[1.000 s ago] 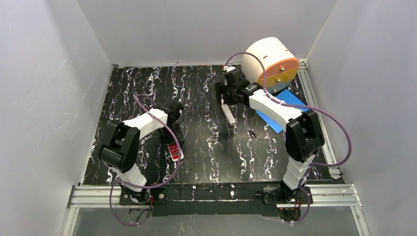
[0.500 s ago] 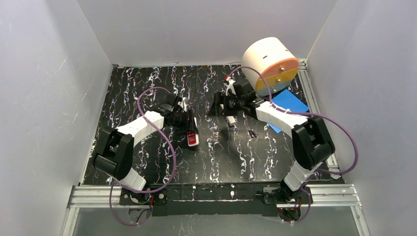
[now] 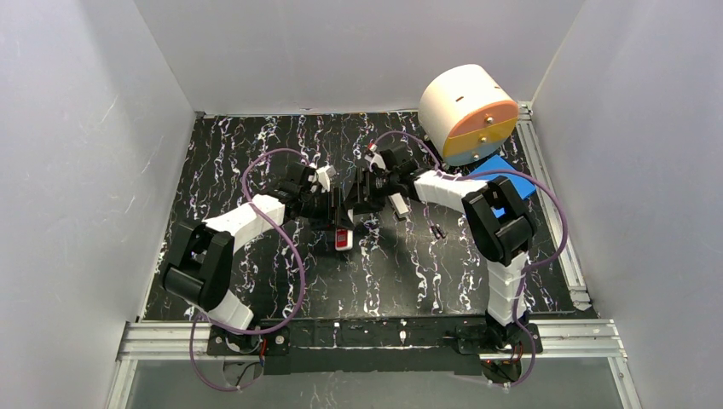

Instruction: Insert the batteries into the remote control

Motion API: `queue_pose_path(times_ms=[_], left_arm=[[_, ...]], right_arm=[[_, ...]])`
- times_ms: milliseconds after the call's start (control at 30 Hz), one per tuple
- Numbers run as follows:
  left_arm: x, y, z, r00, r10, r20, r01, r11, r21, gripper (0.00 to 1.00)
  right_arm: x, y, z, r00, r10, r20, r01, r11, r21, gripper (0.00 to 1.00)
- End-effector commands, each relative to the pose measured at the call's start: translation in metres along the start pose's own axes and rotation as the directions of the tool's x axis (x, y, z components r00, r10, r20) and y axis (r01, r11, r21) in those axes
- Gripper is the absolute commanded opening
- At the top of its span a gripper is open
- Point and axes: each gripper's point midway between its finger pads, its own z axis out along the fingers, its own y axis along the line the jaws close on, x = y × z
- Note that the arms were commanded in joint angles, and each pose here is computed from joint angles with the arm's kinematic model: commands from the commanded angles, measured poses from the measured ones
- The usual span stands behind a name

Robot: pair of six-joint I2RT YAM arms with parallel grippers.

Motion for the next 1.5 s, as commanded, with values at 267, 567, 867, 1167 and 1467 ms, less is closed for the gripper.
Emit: queue_pose_path(times_ms=[267, 567, 867, 1167, 1467], left_arm=[[-0.034, 0.001, -0.023, 0.981, 0.169, 0.1, -0.157, 0.981, -0.115, 0.68], [-0.04, -0.028, -0.068, 0.748, 0.618, 0.241, -0.597, 0.786, -0.162, 0.74], [-0.034, -0.03, -0.06, 0.532, 0.813, 0.238, -0.797, 0.575, -0.182, 0.76], [-0.059, -0.03, -0.052, 0.438, 0.873, 0.214, -0.844, 0.481, -0.235, 0.43], [-0.062, -0.041, -0.053, 0.454, 0.867, 0.204, -0.853, 0.489, -0.182, 0.0]], right_arm=[[-0.028, 0.016, -0.008, 0.964, 0.252, 0.084, -0.258, 0.963, 0.072, 0.15], [-0.039, 0.024, -0.027, 0.77, 0.607, 0.198, -0.629, 0.774, 0.073, 0.14], [-0.053, 0.05, -0.045, 0.561, 0.794, 0.234, -0.817, 0.577, 0.004, 0.14], [-0.047, 0.065, -0.058, 0.493, 0.851, 0.18, -0.862, 0.506, -0.033, 0.14], [-0.043, 0.07, -0.069, 0.515, 0.846, 0.14, -0.845, 0.528, -0.085, 0.6]])
